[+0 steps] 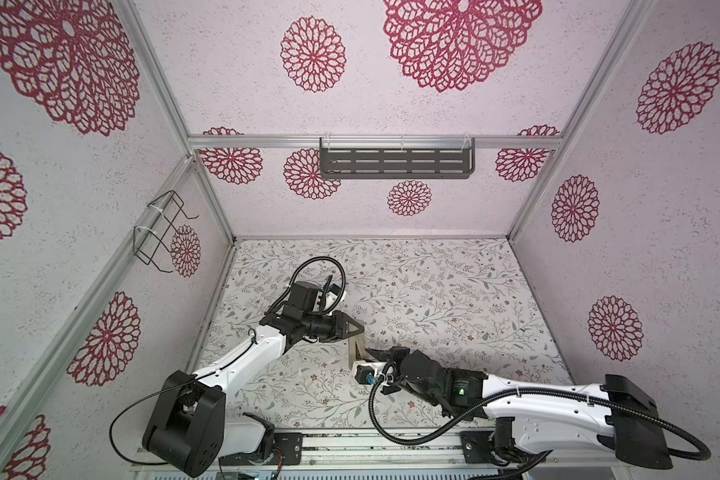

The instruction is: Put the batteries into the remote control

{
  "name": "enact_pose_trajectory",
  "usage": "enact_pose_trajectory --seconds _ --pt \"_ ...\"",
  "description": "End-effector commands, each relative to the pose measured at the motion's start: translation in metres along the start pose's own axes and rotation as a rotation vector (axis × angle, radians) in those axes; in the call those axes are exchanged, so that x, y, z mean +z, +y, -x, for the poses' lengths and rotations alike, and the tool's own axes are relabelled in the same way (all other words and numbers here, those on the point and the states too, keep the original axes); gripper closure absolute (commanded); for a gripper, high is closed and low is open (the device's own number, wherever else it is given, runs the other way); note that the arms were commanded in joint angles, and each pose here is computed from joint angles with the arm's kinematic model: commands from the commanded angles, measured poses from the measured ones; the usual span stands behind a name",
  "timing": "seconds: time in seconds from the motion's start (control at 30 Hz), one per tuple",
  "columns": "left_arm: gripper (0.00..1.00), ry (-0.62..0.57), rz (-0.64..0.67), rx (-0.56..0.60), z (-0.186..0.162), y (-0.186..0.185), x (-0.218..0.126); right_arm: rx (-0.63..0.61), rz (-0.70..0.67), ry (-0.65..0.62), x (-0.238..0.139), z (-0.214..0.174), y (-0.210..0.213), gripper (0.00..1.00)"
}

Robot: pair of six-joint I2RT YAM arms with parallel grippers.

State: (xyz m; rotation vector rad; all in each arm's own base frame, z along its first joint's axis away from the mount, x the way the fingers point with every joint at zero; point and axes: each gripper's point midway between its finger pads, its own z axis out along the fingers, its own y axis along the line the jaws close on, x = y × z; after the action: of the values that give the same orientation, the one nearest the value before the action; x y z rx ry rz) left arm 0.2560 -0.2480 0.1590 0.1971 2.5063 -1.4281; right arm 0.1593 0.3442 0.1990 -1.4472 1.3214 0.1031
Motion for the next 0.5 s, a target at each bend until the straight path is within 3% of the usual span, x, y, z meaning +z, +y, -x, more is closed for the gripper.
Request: enact_pose_trajectory --seconds 0.0,0.47 --pt "1.0 0.058 -0.039 0.003 -0.012 -0.008 -0.001 0.054 -0.113 0.009 0.0 -0.001 -0.024 0.71" --pt "1.0 0.032 -0.016 -0.008 -0.006 -0.002 -0.005 0.052 -0.068 0.015 0.005 -0.005 -0.012 0.71"
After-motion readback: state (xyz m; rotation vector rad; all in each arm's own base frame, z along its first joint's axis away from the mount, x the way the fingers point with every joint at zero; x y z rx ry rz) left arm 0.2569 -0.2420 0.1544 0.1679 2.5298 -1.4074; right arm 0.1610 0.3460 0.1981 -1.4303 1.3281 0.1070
